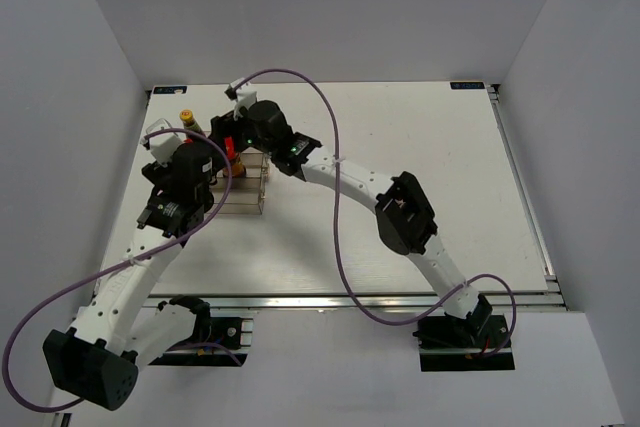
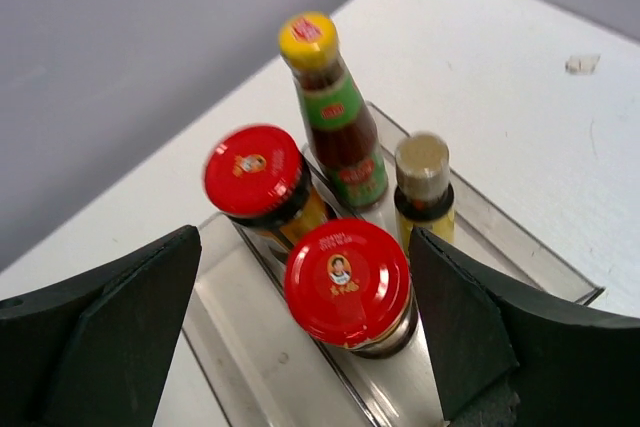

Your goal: Organize the condiment bottles

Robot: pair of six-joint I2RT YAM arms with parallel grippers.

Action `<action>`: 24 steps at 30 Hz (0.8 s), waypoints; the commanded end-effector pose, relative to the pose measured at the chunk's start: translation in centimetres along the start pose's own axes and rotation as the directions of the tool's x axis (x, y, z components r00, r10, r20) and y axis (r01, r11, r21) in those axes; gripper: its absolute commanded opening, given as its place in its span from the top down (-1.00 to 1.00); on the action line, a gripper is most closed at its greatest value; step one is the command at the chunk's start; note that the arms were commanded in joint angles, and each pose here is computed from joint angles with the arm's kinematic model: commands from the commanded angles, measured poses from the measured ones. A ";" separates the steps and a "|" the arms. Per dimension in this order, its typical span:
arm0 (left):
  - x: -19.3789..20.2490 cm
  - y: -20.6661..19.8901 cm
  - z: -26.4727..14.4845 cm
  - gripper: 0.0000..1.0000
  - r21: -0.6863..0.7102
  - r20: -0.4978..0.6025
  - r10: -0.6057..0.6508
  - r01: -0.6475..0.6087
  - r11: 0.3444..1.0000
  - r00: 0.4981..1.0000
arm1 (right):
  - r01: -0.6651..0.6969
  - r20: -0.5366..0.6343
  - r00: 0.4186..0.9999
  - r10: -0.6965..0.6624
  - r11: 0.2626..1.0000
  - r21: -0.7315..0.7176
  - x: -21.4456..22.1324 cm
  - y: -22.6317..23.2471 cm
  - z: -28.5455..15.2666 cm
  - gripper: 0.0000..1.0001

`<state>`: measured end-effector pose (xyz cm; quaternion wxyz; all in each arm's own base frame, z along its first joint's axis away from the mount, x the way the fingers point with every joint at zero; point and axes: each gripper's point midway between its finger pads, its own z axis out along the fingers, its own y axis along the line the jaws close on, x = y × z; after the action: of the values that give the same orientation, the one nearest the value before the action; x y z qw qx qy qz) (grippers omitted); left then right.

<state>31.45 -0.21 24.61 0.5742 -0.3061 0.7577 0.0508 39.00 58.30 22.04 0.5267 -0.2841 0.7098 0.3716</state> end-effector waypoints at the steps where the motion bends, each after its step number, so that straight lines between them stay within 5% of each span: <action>1: -1.2 -0.6 -0.5 -0.96 0.040 0.018 -0.027 0.027 0.999 0.999 | 0.024 0.170 0.985 -0.013 0.998 -0.062 -8.3 2.7 -2.9 -0.79; 8: -1.5 -2.6 -1.1 -0.96 0.144 -0.006 -0.025 0.025 0.989 1.000 | 0.007 0.248 0.969 -0.015 0.999 0.034 -11.7 1.2 -7.8 -0.79; 9: -1.0 -3.3 -1.2 -0.96 0.185 -0.028 -0.017 0.022 0.983 0.999 | -0.014 0.197 0.980 -0.001 0.997 0.076 -8.6 -0.2 -8.3 -0.79; 14: 0.5 -7.8 -2.1 -0.96 0.410 -0.089 0.046 -0.005 0.912 0.995 | -0.196 0.243 0.958 0.152 0.966 0.168 -8.4 -6.1 -15.0 -0.79; 15: 0.7 -9.1 -2.6 -0.96 0.467 -0.098 0.050 0.001 0.884 0.994 | -0.229 0.204 0.962 0.184 0.946 0.228 -5.5 -9.2 -16.4 -0.79; 18: 2.9 -12.1 -3.5 -0.96 0.575 -0.113 0.142 -0.052 0.817 0.984 | -0.312 0.264 0.934 0.240 0.909 0.275 -6.0 -11.9 -21.5 -0.79; 24: 7.0 -19.6 -8.6 -0.96 0.845 -0.077 0.304 -0.100 0.526 0.950 | -0.434 0.371 0.894 0.252 0.691 0.578 -3.2 -19.8 -34.0 -0.79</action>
<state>34.31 -17.47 23.74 0.5432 -0.0141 0.8148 -0.2021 38.10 23.31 23.87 0.5712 0.0205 0.7804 0.2535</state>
